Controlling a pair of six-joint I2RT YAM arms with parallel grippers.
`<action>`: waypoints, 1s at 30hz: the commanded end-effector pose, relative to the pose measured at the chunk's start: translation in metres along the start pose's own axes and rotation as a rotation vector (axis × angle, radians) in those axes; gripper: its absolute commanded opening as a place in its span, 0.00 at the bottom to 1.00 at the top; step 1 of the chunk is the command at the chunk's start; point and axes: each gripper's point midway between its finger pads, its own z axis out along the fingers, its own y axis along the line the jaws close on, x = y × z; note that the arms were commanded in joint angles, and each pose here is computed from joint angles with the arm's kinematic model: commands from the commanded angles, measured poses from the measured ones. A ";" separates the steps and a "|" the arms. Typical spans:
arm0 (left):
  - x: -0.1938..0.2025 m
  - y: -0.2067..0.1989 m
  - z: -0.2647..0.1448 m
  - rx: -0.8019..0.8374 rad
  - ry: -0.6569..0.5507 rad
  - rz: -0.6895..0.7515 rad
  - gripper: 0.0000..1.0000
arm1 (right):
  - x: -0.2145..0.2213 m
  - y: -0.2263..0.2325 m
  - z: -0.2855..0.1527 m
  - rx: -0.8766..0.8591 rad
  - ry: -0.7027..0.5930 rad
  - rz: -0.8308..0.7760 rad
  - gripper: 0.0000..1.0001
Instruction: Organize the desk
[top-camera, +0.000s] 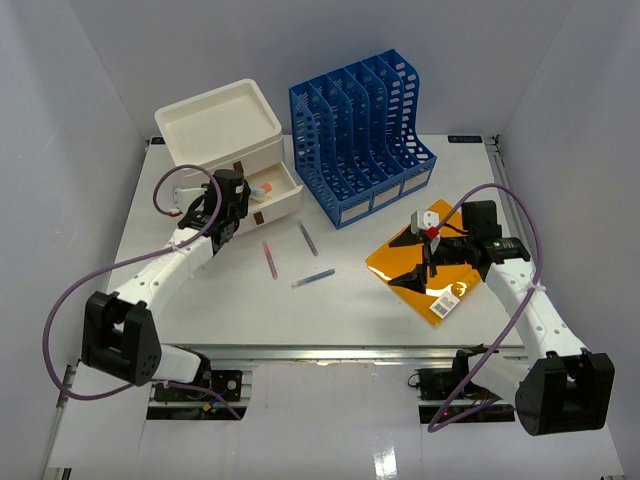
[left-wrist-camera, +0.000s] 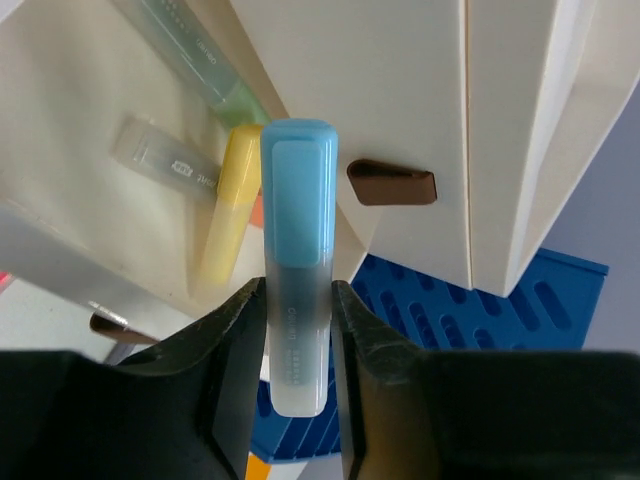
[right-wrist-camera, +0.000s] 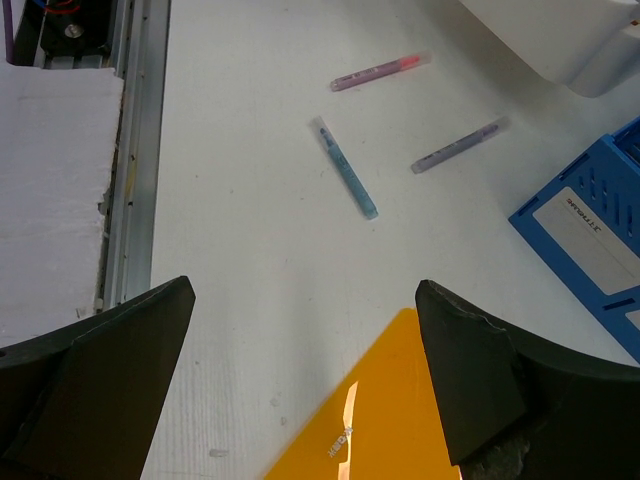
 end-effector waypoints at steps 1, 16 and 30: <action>-0.008 -0.023 0.007 0.014 -0.067 -0.029 0.62 | 0.001 -0.001 -0.002 -0.002 -0.009 0.004 0.98; 0.018 -0.094 -0.087 0.541 0.188 0.562 0.84 | 0.003 0.003 -0.005 -0.019 -0.005 -0.023 0.97; 0.038 0.066 -0.116 0.463 0.502 0.350 0.17 | 0.012 -0.004 -0.009 0.006 0.003 0.007 0.92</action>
